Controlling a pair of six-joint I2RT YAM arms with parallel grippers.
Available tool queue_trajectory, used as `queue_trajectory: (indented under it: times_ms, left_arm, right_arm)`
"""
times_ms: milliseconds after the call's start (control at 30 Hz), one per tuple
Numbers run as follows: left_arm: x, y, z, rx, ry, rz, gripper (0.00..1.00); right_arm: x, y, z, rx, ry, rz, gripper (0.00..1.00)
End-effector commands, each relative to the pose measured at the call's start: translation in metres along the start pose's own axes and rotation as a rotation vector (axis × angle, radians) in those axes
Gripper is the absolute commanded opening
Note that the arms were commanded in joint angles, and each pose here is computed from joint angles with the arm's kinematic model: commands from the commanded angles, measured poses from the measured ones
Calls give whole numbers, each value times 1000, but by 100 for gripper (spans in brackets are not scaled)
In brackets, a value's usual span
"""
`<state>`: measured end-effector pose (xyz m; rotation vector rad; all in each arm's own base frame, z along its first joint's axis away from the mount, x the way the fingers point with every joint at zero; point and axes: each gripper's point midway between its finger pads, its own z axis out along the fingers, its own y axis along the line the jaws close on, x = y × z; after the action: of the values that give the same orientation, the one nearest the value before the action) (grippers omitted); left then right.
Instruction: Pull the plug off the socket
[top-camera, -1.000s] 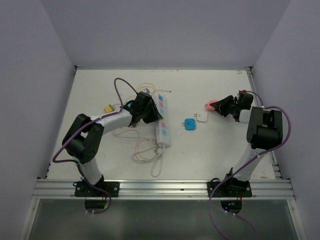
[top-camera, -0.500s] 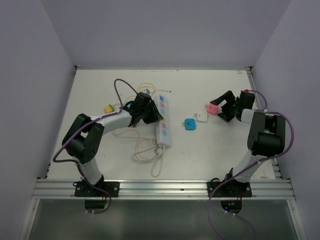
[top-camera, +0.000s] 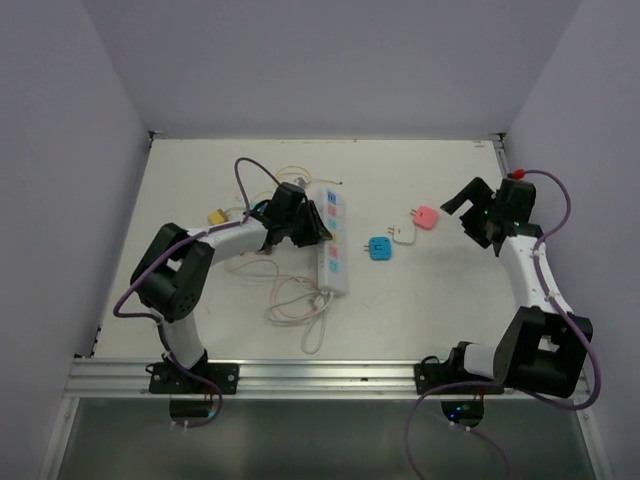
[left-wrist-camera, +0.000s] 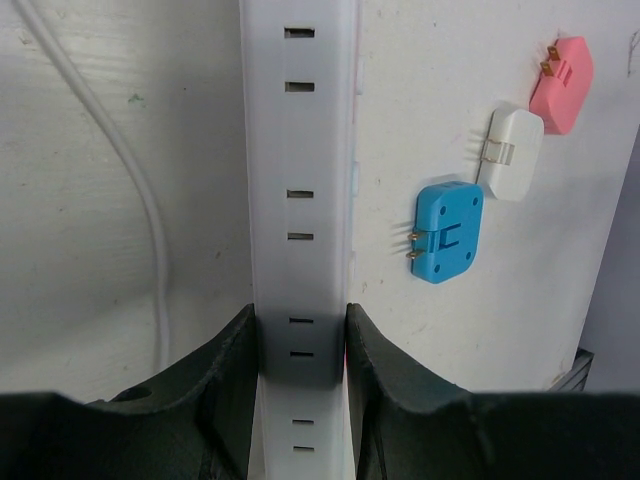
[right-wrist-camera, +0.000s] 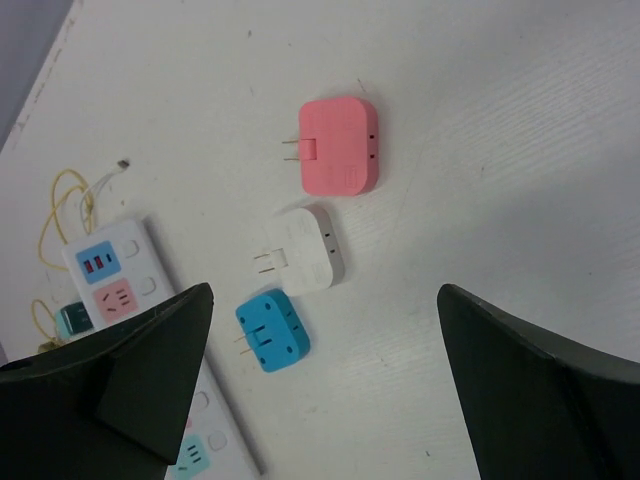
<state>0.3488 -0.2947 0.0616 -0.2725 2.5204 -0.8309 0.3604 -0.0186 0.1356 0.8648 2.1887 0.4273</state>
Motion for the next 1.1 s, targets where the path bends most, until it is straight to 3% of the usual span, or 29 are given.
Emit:
queue_trajectory:
  times_ms: [0, 200, 233, 300, 333, 633, 833, 933, 1067]
  left_arm:
    - [12, 1, 14, -5, 56, 8, 14]
    - [12, -8, 30, -8, 76, 20, 38]
    - [13, -6, 30, -13, 75, 18, 48]
    - [12, -3, 29, -30, 62, 22, 50]
    - [13, 0, 29, -40, 63, 21, 58]
    - [-5, -3, 4, -76, -12, 72, 100]
    - [-72, -51, -80, -64, -257, 182, 100]
    - [-107, -73, -148, -78, -413, 257, 99]
    - [-140, -85, -260, -110, -649, 342, 100]
  right_arm:
    - [0, 12, -26, -49, -14, -30, 99]
    - [1, 34, -54, -143, -14, -28, 99]
    - [1, 35, -59, -147, -12, -31, 99]
    - [-1, 40, -67, -162, -28, -37, 99]
    - [-2, 42, -71, -169, -32, -33, 99]
    - [-20, 60, -110, -197, -99, -69, 99]
    - [-39, 69, -154, -160, -166, -162, 99]
    - [-48, 68, -181, -117, -211, -222, 99]
    - [-75, 77, -240, -79, -363, -293, 99]
